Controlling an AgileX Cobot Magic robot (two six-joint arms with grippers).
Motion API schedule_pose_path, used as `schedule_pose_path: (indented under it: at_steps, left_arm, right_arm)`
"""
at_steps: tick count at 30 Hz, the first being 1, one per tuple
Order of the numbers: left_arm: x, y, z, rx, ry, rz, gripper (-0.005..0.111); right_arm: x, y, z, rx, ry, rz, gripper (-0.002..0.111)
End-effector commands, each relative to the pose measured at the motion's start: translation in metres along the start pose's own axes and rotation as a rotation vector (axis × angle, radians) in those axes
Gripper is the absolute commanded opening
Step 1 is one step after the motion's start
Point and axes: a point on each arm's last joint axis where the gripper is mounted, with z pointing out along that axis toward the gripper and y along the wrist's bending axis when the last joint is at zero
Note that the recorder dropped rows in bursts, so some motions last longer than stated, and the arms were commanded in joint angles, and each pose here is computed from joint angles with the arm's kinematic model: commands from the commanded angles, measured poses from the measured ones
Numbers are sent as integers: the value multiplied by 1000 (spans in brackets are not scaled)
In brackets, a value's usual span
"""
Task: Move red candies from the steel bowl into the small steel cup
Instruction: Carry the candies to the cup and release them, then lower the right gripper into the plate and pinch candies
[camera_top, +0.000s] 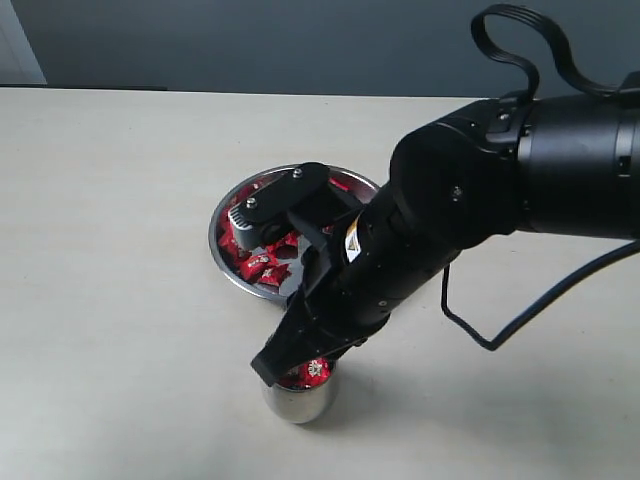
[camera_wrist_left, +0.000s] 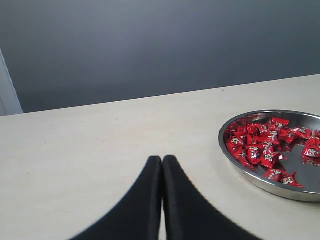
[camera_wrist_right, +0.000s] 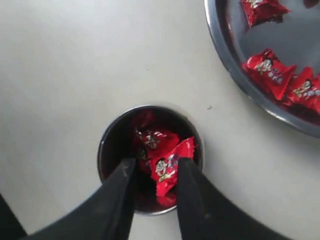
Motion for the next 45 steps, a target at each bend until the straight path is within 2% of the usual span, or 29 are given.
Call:
schedule_pose_path:
  at_steps: [1,6,14,27,37,45]
  left_arm:
    - [1,0,0,-1,-7,1,2]
    - [1,0,0,-1,-7,1,2]
    - [1,0,0,-1,-7,1,2]
    - [1,0,0,-1,-7,1,2]
    - [1,0,0,-1,-7,1,2]
    - [1,0,0,-1,-3,1,2]
  right_arm:
    - [-12,-17,-5,87,-138,-21,29]
    - [-27,-57,-3,179,-304,84,29]
    - [-32,-105,31,236,-252,174,29]
    - [-58,-130,92,284,-74,71,29]
    - [-60,-137,100,324,-11,13,29]
    - [-53,-139,111,318,50,21,29]
